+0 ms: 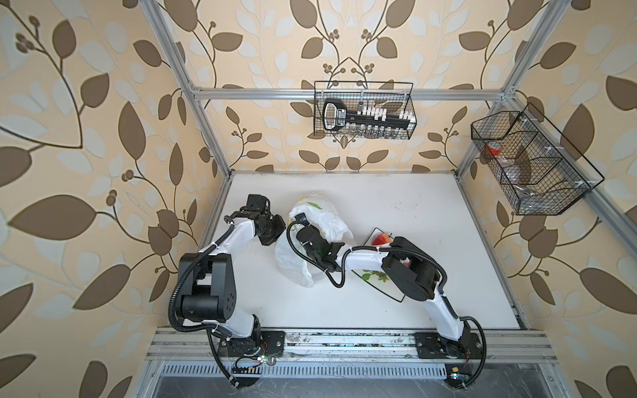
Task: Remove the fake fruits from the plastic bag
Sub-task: 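Grasp the remaining red cherry inside the bag with the right gripper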
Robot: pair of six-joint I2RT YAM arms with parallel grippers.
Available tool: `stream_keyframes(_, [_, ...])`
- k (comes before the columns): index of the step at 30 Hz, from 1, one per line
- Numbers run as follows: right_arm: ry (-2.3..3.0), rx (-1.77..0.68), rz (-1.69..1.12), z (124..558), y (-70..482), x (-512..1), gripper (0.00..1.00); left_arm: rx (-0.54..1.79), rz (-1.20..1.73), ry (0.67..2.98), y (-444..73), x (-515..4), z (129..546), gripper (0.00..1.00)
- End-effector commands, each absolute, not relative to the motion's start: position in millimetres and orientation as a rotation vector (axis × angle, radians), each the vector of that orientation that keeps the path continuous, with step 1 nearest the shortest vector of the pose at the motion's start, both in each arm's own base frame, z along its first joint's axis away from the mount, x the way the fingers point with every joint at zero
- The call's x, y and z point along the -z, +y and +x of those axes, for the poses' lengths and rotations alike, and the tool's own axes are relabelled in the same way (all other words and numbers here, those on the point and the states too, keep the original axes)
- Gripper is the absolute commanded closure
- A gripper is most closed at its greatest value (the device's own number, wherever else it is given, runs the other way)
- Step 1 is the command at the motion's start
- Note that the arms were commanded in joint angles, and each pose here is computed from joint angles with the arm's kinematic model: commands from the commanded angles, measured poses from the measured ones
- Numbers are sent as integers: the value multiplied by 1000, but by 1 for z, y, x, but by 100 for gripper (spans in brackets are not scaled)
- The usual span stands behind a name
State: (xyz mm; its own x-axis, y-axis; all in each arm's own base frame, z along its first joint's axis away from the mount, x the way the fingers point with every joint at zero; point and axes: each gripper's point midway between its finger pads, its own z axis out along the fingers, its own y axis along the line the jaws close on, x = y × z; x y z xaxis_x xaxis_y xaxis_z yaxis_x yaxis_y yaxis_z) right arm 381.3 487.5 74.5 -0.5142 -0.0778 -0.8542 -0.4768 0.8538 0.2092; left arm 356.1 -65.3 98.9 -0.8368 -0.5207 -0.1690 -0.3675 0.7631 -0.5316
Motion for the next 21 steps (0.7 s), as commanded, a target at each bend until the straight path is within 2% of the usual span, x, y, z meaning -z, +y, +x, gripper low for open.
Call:
stream_keyframes(1, [2081, -472, -381, 397, 490, -62, 30, 750, -630, 2626, -68, -116, 357, 100])
stream_keyframes(5, [2072, -462, -385, 409, 501, -51, 24, 762, -608, 2642, -71, -116, 352, 100])
stream_keyframes(15, [2066, -424, -395, 434, 521, -30, 21, 822, -583, 2677, -79, -110, 347, 100])
stream_keyframes(21, [2071, -383, -386, 441, 516, -20, 39, 817, -576, 2674, -79, -112, 346, 100])
